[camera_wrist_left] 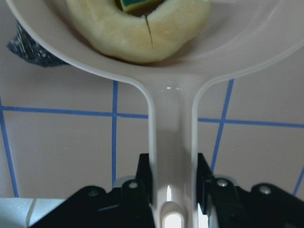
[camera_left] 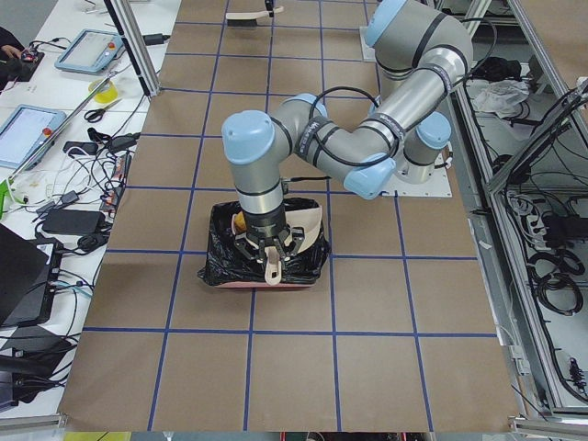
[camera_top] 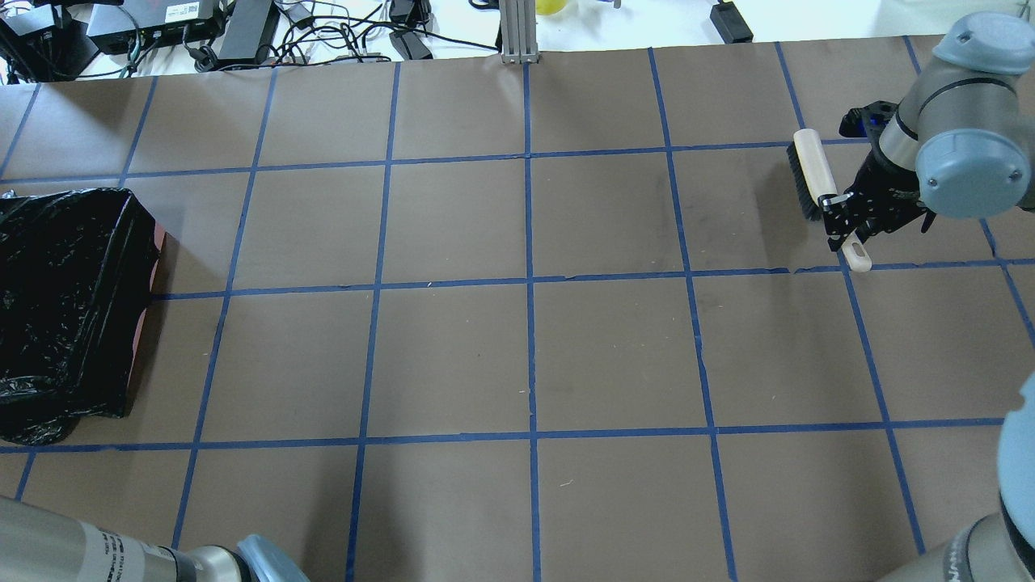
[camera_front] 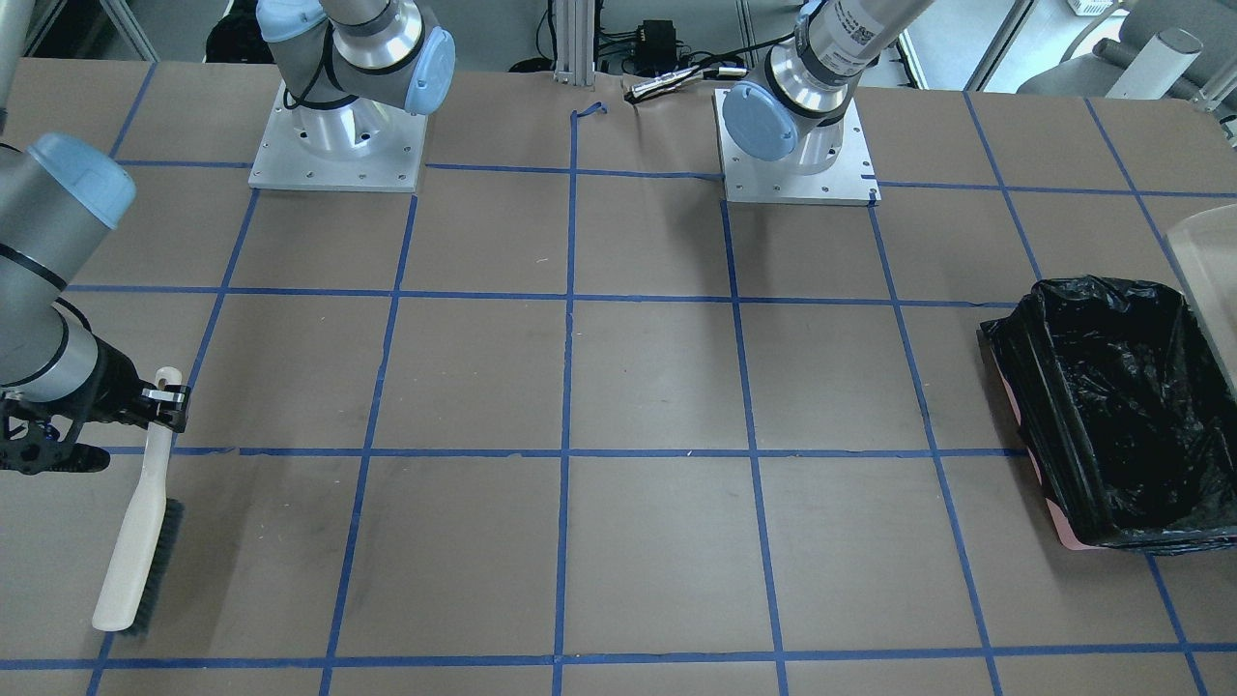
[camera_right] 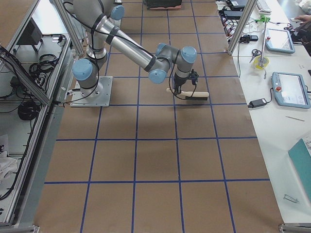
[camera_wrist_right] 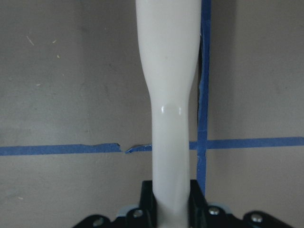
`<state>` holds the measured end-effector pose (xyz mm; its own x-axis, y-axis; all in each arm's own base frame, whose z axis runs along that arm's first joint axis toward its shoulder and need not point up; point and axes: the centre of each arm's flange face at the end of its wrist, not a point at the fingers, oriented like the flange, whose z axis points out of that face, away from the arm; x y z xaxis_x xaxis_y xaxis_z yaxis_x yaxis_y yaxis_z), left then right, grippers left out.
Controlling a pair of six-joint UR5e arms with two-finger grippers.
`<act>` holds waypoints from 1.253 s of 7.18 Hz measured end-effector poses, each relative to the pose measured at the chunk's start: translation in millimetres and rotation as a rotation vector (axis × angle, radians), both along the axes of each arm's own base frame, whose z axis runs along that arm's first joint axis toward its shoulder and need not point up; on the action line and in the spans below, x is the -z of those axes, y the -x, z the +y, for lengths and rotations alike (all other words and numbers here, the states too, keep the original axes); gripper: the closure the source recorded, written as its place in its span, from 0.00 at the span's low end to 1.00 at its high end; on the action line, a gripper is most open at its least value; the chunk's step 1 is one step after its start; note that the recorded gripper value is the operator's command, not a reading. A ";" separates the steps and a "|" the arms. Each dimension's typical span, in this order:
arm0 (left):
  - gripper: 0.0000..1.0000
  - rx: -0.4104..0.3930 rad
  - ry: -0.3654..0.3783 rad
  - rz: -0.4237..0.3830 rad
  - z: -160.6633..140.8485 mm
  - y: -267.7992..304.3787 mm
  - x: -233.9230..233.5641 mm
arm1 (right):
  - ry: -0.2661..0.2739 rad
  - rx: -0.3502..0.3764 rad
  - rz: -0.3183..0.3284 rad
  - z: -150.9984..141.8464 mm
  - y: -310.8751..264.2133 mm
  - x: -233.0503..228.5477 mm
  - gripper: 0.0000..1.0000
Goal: Sweep and dump trash into bin
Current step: 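Tilt the dustpan over the black bin with the left gripper to dump items, then return the empty dustpan with the left gripper while the right sets down the brush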
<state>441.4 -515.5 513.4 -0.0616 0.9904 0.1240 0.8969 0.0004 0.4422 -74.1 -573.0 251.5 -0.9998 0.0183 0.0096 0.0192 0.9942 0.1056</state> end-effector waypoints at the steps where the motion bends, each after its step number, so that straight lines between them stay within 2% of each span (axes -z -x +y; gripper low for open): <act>1: 1.00 0.046 -0.049 -0.127 -17.3 15.8 -8.5 | -0.003 0.000 0.000 -0.2 0.1 1.6 1.00; 3: 1.00 0.155 -0.127 -0.312 -47.5 55.9 -10.3 | -0.008 0.000 -0.001 -0.5 0.4 4.1 1.00; 4: 1.00 0.187 -0.148 -0.364 -52.3 72.6 -10.4 | -0.011 0.000 -0.002 -0.3 0.3 5.1 0.96; 5: 1.00 0.205 -0.159 -0.389 -53.4 83.9 -12.2 | -0.012 0.000 -0.002 -0.2 0.3 5.7 0.87; 6: 1.00 0.221 -0.161 -0.394 -54.7 90.7 -12.7 | -0.013 0.000 -0.002 -0.3 0.3 5.9 0.70; 7: 1.00 0.271 -0.153 -0.373 -60.2 102.3 -12.8 | -0.014 0.001 -0.003 -0.2 0.3 6.1 0.56; 9: 1.00 0.433 -0.100 -0.328 -81.1 158.7 -25.4 | -0.014 0.003 -0.003 -0.2 0.3 6.2 0.50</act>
